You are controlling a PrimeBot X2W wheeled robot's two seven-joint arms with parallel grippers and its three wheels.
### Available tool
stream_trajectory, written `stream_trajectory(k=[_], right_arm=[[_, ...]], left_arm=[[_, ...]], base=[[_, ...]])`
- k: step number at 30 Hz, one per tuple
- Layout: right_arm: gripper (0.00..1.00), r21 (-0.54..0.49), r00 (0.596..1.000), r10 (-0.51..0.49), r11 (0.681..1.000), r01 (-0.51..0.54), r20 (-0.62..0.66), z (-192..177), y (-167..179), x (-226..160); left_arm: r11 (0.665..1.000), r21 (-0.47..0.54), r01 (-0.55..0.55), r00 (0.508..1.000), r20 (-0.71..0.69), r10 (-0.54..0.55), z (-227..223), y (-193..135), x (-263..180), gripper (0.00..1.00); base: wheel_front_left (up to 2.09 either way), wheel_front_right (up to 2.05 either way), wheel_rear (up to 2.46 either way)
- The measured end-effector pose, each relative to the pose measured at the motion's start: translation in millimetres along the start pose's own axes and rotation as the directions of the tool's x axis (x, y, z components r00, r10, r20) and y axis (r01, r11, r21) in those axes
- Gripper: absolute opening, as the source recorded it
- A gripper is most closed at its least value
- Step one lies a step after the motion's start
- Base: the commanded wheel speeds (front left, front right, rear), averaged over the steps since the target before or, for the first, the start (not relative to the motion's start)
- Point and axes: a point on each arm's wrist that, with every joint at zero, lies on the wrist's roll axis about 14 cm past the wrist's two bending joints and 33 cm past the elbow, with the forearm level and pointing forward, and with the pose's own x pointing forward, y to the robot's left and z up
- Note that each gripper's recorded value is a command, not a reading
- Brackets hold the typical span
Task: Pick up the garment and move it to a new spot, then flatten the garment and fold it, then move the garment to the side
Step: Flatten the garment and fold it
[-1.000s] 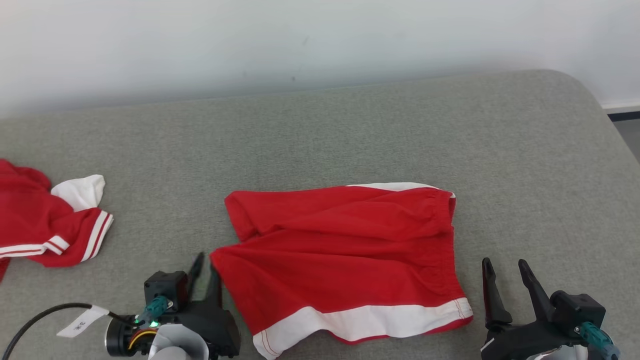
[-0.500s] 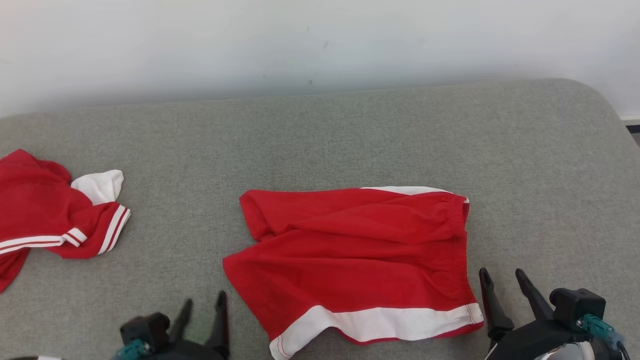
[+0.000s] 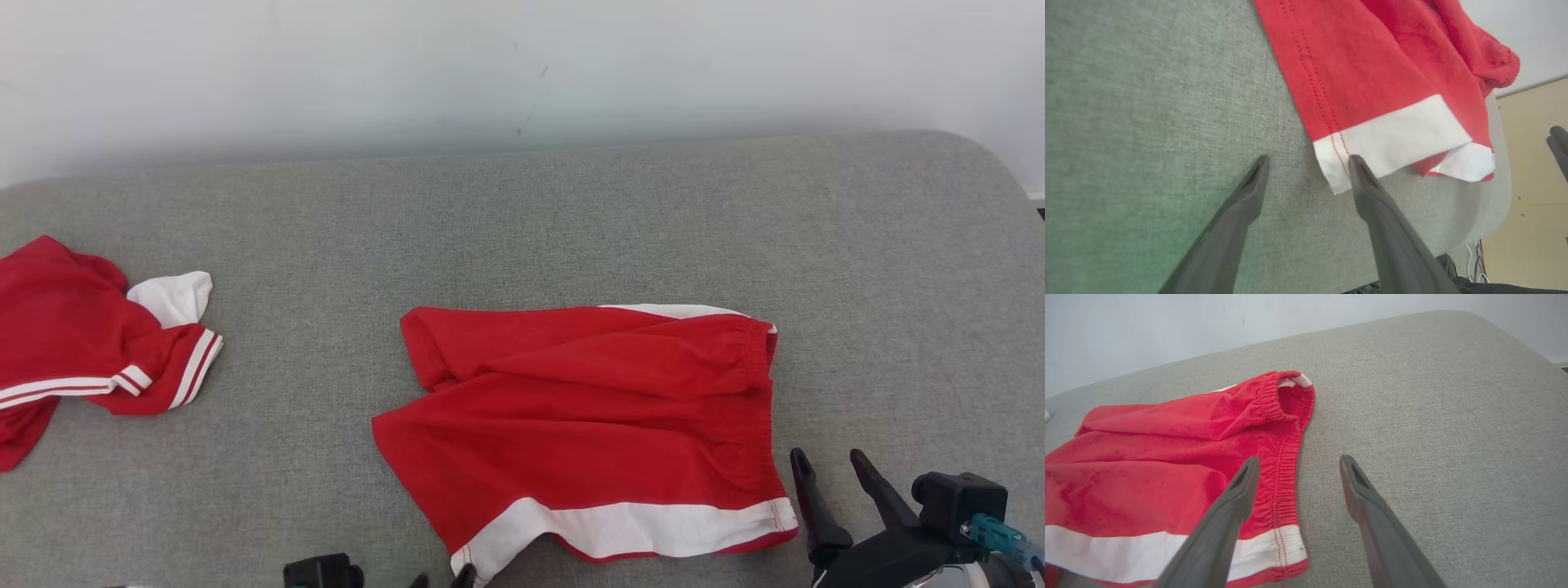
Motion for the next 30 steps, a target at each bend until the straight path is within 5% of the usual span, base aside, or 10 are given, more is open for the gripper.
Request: stream_trajectory(k=[9, 11, 14, 20, 30], right_arm=[[1.00, 0.001, 0.999, 0.009, 1.000, -0.009, -0.040, -7, 3, -2], [1.00, 0.006, 0.998, 0.010, 1.000, -0.010, -0.067, -13, 4, -4], [1.00, 0.010, 0.996, 0.016, 1.000, -0.015, -0.093, -18, 6, -5], [1.00, 0.028, 0.980, 0.046, 0.999, -0.041, -0.192, -41, 15, -6], [1.00, 0.017, 0.963, 0.019, 1.000, -0.015, -0.269, -57, 6, 4]], left_arm=[[0.999, 0.014, 0.034, 0.996, -0.078, -0.033, -17, -10, 3, 1.00], [0.999, 0.013, 0.043, 0.996, -0.083, -0.042, -18, -12, 4, 0.87], [0.999, 0.022, 0.039, 0.996, -0.080, -0.037, -16, -10, 5, 0.85], [0.998, 0.038, 0.044, 0.997, -0.073, -0.041, -14, -8, 10, 0.00], [0.998, 0.039, 0.046, 0.996, -0.082, -0.043, -15, -6, 14, 0.00]], base=[[0.00, 0.00, 0.00], [0.00, 0.00, 0.00], [0.00, 0.00, 0.00], [0.00, 0.00, 0.00], [0.00, 0.00, 0.00]])
